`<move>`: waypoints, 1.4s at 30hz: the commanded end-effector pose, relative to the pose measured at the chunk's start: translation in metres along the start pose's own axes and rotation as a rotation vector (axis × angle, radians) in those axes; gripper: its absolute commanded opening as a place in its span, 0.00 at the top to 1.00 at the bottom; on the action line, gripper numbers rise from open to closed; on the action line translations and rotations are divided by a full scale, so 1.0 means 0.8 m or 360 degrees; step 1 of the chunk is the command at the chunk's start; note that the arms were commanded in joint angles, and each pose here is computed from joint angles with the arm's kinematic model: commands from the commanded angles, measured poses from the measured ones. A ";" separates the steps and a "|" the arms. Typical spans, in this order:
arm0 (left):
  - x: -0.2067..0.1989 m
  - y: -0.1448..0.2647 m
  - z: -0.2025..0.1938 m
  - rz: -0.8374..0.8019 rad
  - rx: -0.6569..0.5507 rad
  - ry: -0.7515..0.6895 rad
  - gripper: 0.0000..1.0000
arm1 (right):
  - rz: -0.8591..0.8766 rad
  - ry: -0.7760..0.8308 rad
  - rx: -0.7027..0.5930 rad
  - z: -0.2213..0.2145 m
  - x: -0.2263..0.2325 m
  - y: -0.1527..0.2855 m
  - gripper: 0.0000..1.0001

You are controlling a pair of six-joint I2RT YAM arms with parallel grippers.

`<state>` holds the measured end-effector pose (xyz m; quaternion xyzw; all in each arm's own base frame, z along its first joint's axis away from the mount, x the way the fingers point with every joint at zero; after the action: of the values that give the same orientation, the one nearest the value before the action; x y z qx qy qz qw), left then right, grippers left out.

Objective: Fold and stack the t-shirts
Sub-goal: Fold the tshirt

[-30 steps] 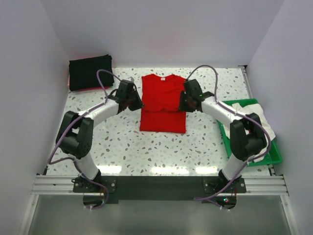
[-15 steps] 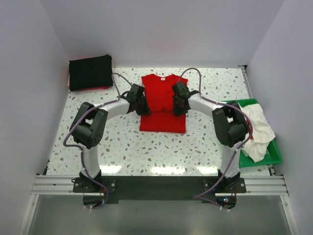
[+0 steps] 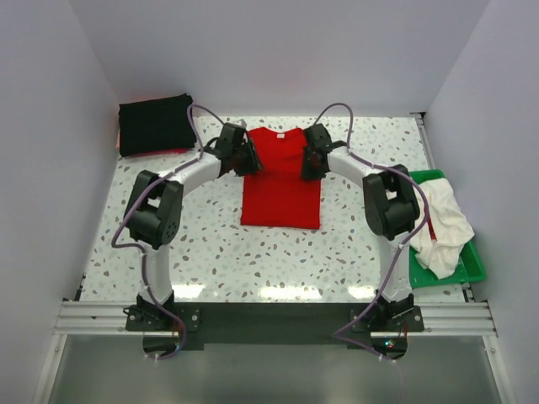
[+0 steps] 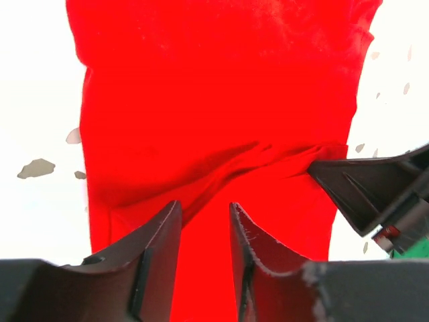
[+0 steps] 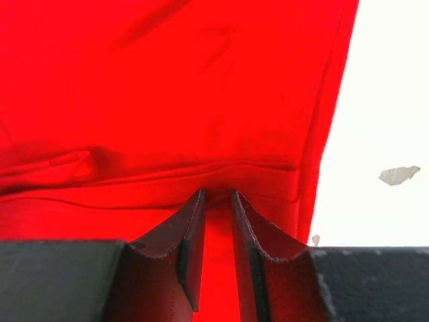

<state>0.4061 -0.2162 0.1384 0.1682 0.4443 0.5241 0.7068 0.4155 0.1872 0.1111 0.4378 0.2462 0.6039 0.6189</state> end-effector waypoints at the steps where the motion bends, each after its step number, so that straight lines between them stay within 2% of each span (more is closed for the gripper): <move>1: -0.018 0.028 0.022 -0.0082 -0.0103 -0.0065 0.60 | 0.0045 -0.0039 0.0000 0.009 0.002 0.002 0.73; 8: -0.006 0.039 0.002 -0.0068 -0.0109 -0.0027 0.66 | 0.0085 -0.0058 -0.0077 0.022 0.005 0.021 0.69; 12: -0.009 0.041 0.003 -0.0077 -0.0126 -0.0026 0.74 | 0.0103 -0.0073 -0.0103 0.028 0.009 0.030 0.69; 16: -0.020 0.042 0.008 -0.0100 -0.0157 -0.0062 0.75 | 0.0094 -0.0071 -0.0112 0.028 0.008 0.033 0.68; 24: -0.010 0.000 0.005 -0.0033 -0.0105 -0.0051 0.87 | 0.0093 -0.0089 -0.0119 0.025 0.005 0.035 0.68; 28: 0.006 -0.032 0.002 0.0077 -0.0104 -0.0039 0.89 | 0.0030 -0.0083 -0.0101 0.022 -0.005 0.024 0.68; 30: 0.022 -0.046 -0.007 0.0188 -0.0053 0.0003 0.93 | -0.0007 -0.0078 -0.0081 0.018 -0.011 0.018 0.68; 34: 0.053 -0.048 -0.025 0.0368 -0.0055 0.0096 0.95 | -0.0073 -0.0075 -0.0046 0.012 -0.026 0.006 0.68; 42: 0.064 -0.025 -0.032 0.0361 -0.0102 0.0196 0.95 | -0.0073 -0.0054 -0.0015 0.016 -0.026 0.002 0.67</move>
<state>0.4077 -0.2039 0.0893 0.1545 0.4507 0.5906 0.6513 0.4175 0.1642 0.1091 0.4485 0.2381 0.5798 0.6372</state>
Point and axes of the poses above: each gripper's point midway between its finger pads, its own y axis back along the fingers, its own x axis along the line the jaws close on, z = x × y, the point moved 9 cm from there along y, back along the fingers, and after that the axes turned 6 degrees about -y, right-handed, at the moved point
